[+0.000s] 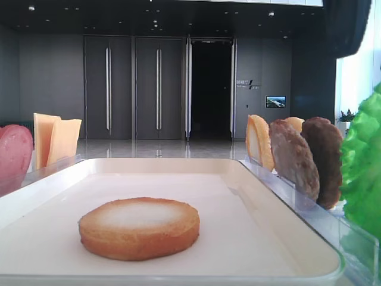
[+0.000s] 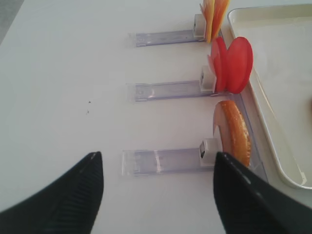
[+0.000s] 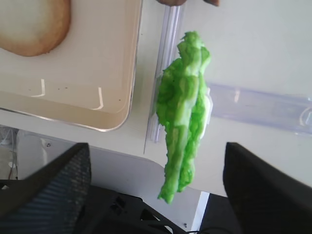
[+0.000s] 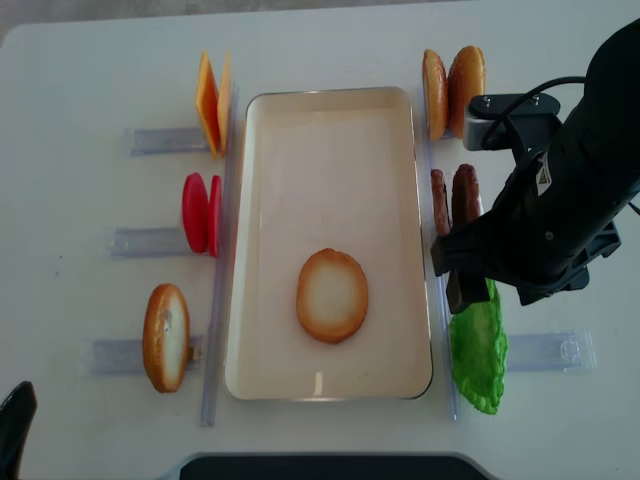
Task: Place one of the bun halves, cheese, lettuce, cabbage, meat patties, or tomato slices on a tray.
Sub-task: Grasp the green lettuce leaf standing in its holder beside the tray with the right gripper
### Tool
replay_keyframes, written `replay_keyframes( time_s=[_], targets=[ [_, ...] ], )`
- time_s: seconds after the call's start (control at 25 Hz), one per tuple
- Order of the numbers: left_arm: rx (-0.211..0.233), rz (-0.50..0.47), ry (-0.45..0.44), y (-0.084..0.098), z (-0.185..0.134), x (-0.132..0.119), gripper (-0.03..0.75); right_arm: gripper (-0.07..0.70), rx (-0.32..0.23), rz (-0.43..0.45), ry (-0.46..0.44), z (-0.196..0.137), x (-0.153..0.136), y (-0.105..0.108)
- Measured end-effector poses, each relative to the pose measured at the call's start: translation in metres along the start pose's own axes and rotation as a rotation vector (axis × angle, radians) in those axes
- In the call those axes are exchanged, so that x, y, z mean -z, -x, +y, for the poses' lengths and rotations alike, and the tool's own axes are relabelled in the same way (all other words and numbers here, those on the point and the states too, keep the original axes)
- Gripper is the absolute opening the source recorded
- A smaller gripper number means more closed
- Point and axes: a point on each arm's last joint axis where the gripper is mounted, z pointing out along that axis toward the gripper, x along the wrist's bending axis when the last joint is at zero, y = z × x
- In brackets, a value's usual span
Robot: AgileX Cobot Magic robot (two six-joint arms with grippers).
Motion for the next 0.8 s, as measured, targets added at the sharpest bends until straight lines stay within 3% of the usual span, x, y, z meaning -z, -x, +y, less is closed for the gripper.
replay_keyframes(
  time_s=[0.8],
  targets=[
    [0.0,0.0,0.0,0.0,0.0,0.0,0.534,0.531,0.009,-0.005,-0.001,-0.0001,0.0001,0.0005]
  ],
)
